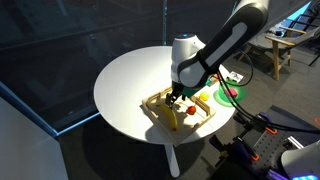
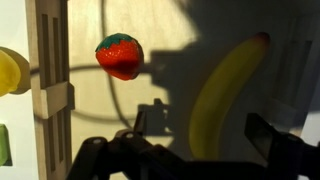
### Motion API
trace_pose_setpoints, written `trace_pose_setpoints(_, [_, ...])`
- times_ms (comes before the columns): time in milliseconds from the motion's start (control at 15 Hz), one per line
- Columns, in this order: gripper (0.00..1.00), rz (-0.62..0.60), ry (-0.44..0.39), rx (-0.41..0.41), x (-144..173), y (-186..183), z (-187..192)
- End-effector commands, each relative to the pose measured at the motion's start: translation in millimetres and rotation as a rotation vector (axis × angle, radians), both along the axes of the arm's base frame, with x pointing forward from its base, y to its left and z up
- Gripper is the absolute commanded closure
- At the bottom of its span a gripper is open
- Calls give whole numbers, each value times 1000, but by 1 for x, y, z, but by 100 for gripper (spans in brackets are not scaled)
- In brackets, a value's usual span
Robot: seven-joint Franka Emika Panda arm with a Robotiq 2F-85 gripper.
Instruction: Take the banana off of the tray
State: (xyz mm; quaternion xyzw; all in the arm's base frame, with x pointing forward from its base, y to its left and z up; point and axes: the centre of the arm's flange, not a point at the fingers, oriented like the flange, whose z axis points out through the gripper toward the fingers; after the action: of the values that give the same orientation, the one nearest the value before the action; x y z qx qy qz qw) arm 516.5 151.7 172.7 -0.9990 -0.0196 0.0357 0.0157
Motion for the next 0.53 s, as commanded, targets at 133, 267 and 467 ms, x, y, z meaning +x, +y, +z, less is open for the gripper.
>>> trace_pose_setpoints(133, [0,-34,-40,12,11,12,-18])
trace_pose_setpoints(267, [0,-30,-45,14,12,15,-24])
trace_pose_setpoints(467, [0,-24,-52,13,12,19,-32])
